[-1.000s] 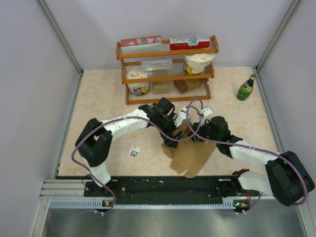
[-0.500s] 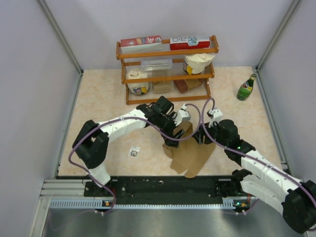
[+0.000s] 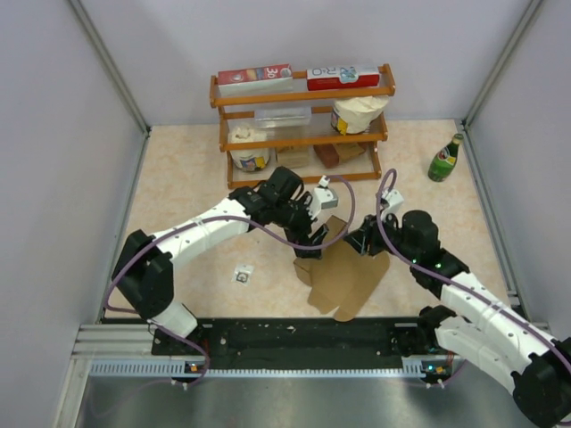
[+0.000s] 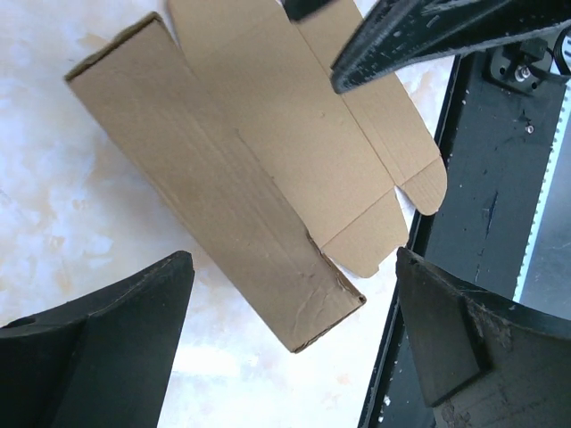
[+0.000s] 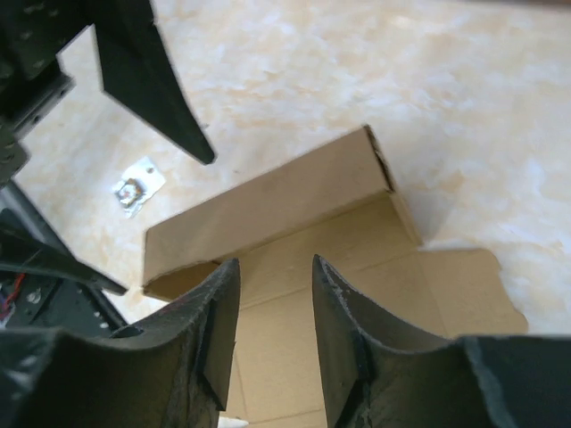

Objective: Fold the paper box

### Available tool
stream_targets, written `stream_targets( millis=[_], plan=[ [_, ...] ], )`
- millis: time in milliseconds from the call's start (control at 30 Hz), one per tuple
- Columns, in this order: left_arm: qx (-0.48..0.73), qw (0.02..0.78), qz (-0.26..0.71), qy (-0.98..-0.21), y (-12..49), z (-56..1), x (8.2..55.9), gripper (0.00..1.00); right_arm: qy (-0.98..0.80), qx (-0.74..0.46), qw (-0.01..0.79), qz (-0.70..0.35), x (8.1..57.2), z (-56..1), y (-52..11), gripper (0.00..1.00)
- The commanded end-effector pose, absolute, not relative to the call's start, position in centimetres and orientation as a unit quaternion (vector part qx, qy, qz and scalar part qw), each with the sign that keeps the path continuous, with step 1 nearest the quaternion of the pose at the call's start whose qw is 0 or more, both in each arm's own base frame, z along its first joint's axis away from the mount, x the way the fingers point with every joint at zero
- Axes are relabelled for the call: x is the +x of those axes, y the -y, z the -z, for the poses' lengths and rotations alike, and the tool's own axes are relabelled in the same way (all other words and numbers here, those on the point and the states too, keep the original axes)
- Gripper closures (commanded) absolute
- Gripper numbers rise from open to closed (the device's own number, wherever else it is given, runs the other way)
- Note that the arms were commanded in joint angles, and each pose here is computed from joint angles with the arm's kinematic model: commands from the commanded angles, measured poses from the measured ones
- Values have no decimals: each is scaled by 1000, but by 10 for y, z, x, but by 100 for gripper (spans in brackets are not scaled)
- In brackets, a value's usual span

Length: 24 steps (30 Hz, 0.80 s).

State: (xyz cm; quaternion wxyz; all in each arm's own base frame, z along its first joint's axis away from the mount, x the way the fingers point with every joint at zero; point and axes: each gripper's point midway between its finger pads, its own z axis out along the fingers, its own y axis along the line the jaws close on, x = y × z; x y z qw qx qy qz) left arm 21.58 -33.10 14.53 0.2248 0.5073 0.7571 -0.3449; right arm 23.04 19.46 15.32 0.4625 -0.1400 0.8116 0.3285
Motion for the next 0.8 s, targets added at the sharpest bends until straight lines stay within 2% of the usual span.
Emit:
stream_targets(
  millis=[0,100,167,333,400,467,533,633,767],
  plan=[
    [489,276,347,-751,328,-170,229,1,-745,-205,486,-409,221,-205,-225,69],
    [474,278,342,-762,322,-166,234,1,-733,-224,477,-431,220,-209,-236,90],
    [458,282,340,-771,317,-165,237,9,-732,-231,466,-440,222,-209,-242,100],
    [420,302,330,-790,301,-167,249,40,-720,-256,439,-472,219,-210,-259,100],
    [401,311,326,-798,292,-167,253,56,-716,-276,418,-485,213,-209,-268,100],
    [383,321,323,-803,284,-167,258,77,-714,-295,401,-492,204,-204,-276,100],
    [370,328,320,-808,278,-167,262,90,-717,-303,387,-493,199,-198,-281,100],
    [365,328,319,-811,273,-165,262,100,-726,-308,362,-496,194,-184,-288,100],
    [365,324,320,-812,273,-163,262,100,-730,-324,335,-500,186,-170,-298,100]
  ],
)
